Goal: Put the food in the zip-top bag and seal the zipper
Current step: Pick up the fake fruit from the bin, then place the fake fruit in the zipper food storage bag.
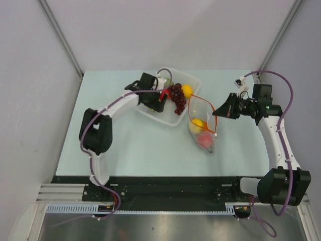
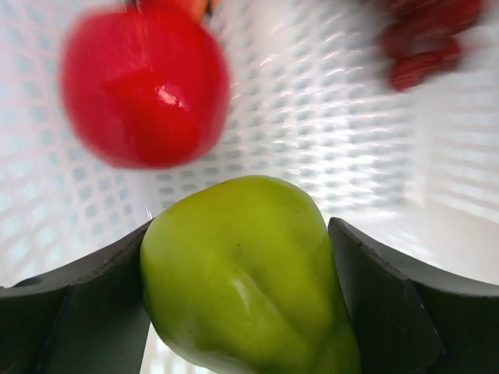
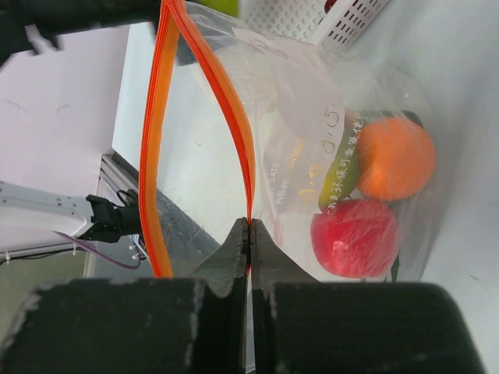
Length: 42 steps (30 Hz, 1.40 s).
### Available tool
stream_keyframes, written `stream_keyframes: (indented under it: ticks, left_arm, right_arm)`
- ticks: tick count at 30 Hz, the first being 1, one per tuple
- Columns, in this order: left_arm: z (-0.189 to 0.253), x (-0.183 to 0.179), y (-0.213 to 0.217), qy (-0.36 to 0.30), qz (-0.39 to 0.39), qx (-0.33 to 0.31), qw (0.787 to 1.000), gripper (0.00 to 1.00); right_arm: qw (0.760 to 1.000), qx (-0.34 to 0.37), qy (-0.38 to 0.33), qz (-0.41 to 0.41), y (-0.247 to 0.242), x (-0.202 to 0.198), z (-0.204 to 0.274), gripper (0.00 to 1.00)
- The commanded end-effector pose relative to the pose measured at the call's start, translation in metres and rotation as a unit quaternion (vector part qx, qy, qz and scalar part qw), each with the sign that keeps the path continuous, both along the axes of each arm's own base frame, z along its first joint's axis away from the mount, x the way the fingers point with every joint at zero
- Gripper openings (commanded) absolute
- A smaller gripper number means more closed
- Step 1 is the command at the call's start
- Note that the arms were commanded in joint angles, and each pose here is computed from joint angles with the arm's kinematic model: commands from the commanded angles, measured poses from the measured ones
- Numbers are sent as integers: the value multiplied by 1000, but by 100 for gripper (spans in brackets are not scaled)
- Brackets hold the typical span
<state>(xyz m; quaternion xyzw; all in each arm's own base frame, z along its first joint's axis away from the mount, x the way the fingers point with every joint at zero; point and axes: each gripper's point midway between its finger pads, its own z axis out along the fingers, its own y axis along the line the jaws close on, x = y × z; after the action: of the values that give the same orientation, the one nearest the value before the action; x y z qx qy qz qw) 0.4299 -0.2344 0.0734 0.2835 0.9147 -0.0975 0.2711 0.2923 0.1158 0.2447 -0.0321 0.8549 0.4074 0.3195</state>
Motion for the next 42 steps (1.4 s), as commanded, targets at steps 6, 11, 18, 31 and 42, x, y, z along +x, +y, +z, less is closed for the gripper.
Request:
stream_keyframes:
  ticks: [6, 11, 18, 31, 42]
  left_arm:
    - [259, -73, -104, -163, -121, -291, 935, 64]
    - [274, -108, -156, -161, -182, -309, 920, 66]
    - [230, -155, -223, -98, -246, -287, 921, 67]
    - [223, -209, -239, -2, -343, -278, 897, 100]
    - [248, -229, -178, -161, -534, -242, 794, 100]
  right_arm:
    - [1000, -18, -20, 5, -2, 2, 4, 0]
    - [999, -26, -29, 3, -4, 1, 9, 0]
    - [998, -41, -52, 3, -9, 4, 23, 0]
    - [994, -81, -66, 8, -30, 9, 20, 0]
    - [995, -77, -57, 11, -33, 7, 10, 0]
